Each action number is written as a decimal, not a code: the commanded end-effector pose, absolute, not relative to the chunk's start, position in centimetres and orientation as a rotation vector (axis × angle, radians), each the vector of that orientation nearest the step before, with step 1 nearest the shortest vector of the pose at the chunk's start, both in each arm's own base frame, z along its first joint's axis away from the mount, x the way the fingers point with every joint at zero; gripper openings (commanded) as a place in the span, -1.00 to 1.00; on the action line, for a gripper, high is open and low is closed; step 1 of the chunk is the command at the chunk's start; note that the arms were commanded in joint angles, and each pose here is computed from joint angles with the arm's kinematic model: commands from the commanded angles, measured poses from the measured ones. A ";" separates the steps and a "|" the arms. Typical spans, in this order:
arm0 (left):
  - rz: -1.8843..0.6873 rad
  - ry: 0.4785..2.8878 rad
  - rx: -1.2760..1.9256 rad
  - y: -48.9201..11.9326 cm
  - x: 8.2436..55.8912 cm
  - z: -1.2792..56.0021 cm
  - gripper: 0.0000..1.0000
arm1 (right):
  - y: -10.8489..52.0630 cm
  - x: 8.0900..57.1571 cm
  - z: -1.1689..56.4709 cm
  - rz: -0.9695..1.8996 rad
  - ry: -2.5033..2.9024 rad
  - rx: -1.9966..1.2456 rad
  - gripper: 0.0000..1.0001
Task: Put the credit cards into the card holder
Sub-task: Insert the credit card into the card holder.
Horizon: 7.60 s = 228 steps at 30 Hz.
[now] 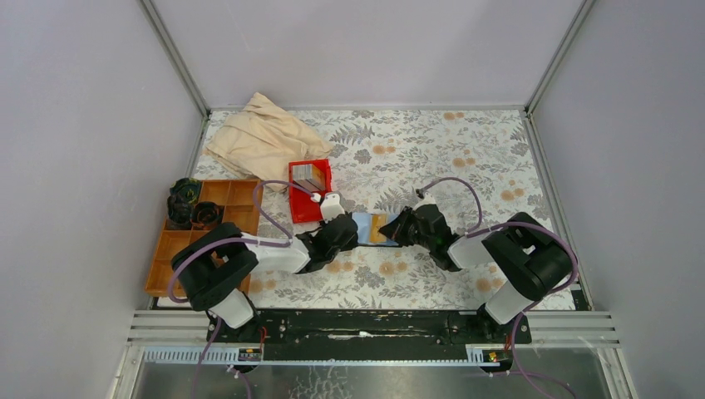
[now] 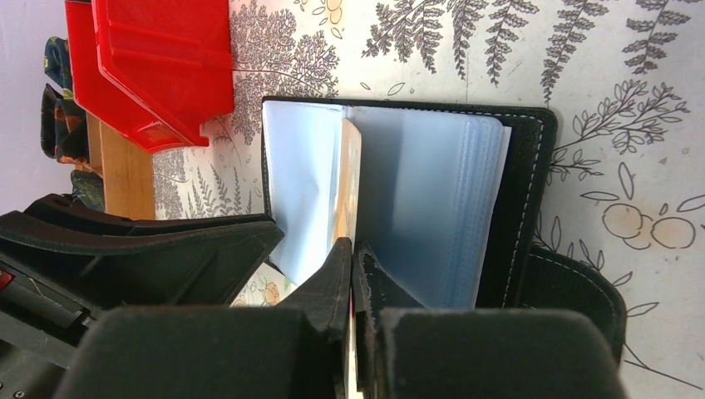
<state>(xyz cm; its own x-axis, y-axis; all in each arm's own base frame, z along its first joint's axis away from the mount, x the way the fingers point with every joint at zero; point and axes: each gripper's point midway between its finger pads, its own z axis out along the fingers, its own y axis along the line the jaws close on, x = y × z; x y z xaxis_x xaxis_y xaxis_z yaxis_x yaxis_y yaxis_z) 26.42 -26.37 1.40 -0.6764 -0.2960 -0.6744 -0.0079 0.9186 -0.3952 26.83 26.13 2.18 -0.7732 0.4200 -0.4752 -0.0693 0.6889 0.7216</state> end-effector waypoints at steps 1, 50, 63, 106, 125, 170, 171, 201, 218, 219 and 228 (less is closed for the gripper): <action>-0.208 2.425 -0.157 -21.8 24.0 -3.9 -0.47 | 25.0 23.9 -1.2 0.937 2.413 0.240 -1.00; 0.046 2.516 -0.159 -16.2 20.6 -6.5 -0.47 | 27.8 25.1 -0.2 1.054 2.344 0.173 -1.00; 0.078 2.499 -0.211 -15.8 20.9 -5.4 -0.06 | 27.9 24.9 -0.1 1.091 2.332 0.182 -1.00; 0.129 2.677 -0.179 -15.7 16.5 -11.1 -0.71 | 27.5 27.3 2.0 1.191 2.167 0.196 -1.00; 0.092 2.717 -0.049 -18.7 13.7 -11.9 -0.79 | 26.7 27.2 2.6 1.207 2.122 0.294 -1.00; 0.048 2.743 0.021 -20.1 11.0 -11.5 -0.89 | 26.3 28.7 2.3 1.114 2.136 0.320 -1.00; 0.047 2.741 0.024 -20.2 10.9 -11.5 -0.88 | 26.4 28.6 2.2 1.119 2.141 0.317 -1.00; 0.066 2.746 0.041 -20.1 10.9 -11.9 -0.89 | 25.2 27.6 -0.3 0.867 2.304 -0.024 -1.00; 0.071 2.750 0.042 -20.1 10.8 -12.1 -0.90 | 24.2 28.6 1.2 0.710 2.311 -0.201 -1.00; 0.071 2.751 0.042 -20.1 10.8 -12.1 -0.90 | 24.3 28.6 1.2 0.716 2.312 -0.203 -1.00; 0.070 2.755 0.049 -20.3 10.8 -12.2 -0.91 | 25.6 27.7 -0.2 0.844 2.338 -0.138 -1.00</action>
<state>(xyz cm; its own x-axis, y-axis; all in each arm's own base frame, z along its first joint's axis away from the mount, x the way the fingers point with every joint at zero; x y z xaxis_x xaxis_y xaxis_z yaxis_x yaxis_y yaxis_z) 25.11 -27.22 -0.63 -0.4765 -0.3769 -0.7942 -0.1597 0.9255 -0.3434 29.39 26.04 2.99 -0.7278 0.1400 -0.6714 -0.3420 0.7745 0.5322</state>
